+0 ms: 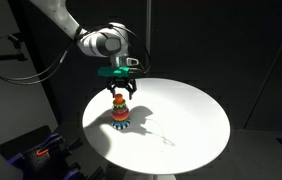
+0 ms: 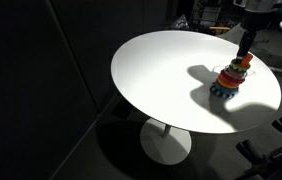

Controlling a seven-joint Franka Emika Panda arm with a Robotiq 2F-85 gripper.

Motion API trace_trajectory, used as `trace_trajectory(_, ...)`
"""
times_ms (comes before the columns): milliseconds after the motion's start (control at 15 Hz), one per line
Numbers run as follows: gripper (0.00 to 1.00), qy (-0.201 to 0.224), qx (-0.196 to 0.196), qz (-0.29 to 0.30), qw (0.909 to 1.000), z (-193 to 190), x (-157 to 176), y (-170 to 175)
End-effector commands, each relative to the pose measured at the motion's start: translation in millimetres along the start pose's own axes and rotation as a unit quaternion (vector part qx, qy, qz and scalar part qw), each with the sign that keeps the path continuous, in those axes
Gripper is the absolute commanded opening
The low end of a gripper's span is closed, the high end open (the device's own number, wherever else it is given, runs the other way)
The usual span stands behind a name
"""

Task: Remove the green ring from the orange rod and put it on the table

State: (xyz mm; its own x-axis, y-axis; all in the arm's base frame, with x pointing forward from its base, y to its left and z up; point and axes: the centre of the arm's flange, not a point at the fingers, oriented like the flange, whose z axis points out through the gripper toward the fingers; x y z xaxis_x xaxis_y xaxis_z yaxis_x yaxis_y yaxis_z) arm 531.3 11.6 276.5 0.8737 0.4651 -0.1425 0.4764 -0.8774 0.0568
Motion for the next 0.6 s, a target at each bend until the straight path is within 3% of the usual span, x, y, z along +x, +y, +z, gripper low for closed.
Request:
trace_trajectory(0,1.0,0.006,0.005,0.007,0.9999,1.2,1.4,-2.5)
trace_trajectory(533,1.0,0.007,0.026,0.021,0.9994,6.5,-0.1,-5.4)
